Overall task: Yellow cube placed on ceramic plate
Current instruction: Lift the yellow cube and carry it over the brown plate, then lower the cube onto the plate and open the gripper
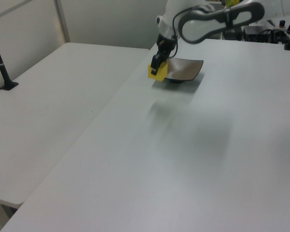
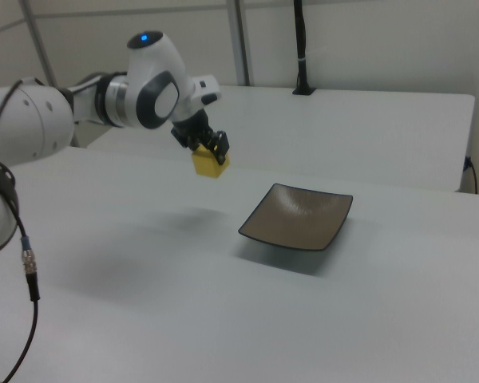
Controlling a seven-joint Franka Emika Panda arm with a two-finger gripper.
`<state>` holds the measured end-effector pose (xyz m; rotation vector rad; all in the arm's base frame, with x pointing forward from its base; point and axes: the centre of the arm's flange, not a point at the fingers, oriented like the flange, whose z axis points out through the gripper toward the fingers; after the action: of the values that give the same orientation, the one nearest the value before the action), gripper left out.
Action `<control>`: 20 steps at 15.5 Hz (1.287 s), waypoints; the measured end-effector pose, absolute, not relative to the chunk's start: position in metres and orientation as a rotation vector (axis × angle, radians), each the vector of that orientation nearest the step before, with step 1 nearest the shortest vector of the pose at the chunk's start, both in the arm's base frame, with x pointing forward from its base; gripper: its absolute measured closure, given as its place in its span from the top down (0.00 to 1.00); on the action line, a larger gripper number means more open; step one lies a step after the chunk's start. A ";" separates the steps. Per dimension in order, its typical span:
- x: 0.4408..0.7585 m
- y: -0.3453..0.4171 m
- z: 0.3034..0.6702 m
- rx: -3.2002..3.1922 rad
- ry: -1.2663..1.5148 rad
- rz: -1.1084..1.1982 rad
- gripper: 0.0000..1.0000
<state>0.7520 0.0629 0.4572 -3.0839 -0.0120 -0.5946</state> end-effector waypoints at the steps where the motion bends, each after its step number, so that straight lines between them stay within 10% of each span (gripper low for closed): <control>1: 0.747 0.055 0.471 -3.081 0.007 -0.601 0.59; 20: 0.734 -0.095 0.462 -3.116 -0.291 -0.544 0.59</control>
<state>0.7340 -0.0951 0.4625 -3.1156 -0.2913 -0.5444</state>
